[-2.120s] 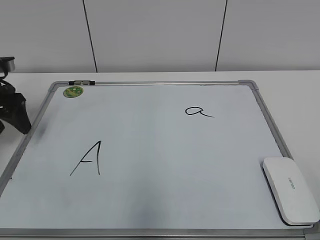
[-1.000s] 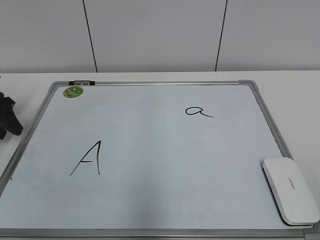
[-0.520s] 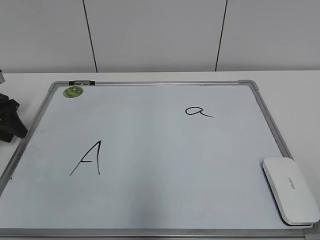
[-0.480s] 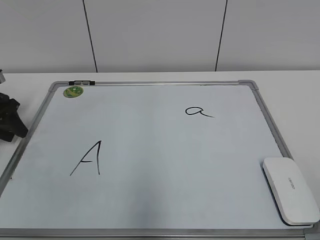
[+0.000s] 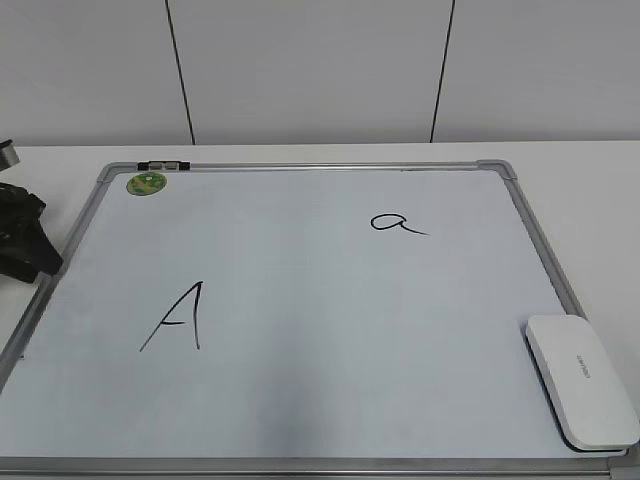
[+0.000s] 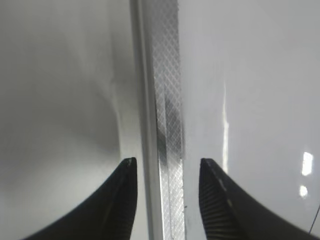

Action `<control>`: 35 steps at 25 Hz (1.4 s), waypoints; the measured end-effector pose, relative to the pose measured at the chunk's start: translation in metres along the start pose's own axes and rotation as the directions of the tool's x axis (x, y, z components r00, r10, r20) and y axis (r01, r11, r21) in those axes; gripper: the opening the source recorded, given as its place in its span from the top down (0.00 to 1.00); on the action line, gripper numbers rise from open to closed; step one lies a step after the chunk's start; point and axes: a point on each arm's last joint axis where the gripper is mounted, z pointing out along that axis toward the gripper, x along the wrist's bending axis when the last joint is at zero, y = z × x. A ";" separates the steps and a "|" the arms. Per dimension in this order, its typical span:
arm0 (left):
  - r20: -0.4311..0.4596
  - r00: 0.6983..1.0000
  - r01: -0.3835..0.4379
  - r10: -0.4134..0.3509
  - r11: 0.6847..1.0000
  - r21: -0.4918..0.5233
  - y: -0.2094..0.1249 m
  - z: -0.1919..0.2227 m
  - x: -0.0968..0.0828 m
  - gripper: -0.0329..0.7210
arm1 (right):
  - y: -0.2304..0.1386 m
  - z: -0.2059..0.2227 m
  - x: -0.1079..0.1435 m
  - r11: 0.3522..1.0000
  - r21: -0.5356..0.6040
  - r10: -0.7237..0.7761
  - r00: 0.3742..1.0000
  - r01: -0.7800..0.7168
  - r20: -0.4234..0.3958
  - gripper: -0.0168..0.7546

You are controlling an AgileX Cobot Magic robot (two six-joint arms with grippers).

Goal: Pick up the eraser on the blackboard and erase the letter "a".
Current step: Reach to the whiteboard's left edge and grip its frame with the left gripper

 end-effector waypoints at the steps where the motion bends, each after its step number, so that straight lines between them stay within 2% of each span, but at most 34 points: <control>1: 0.001 1.000 0.002 -0.002 1.000 0.004 0.000 0.002 0.001 0.56 | 0.000 0.000 0.000 1.000 0.000 0.000 1.000 0.000 0.000 0.22; 8: 0.004 1.000 0.006 -0.006 1.000 0.013 -0.001 0.005 0.002 0.65 | 0.000 0.000 0.000 1.000 0.000 0.000 1.000 0.000 0.000 0.22; 19: 0.011 1.000 0.012 -0.013 1.000 0.017 0.000 0.007 0.003 0.69 | 0.000 0.000 0.000 1.000 0.000 0.000 1.000 0.000 -0.001 0.22; 35: 0.031 0.999 0.026 -0.027 0.998 0.049 -0.003 0.015 0.005 0.70 | 0.000 0.000 0.000 1.000 0.000 0.002 1.000 -0.002 -0.004 0.22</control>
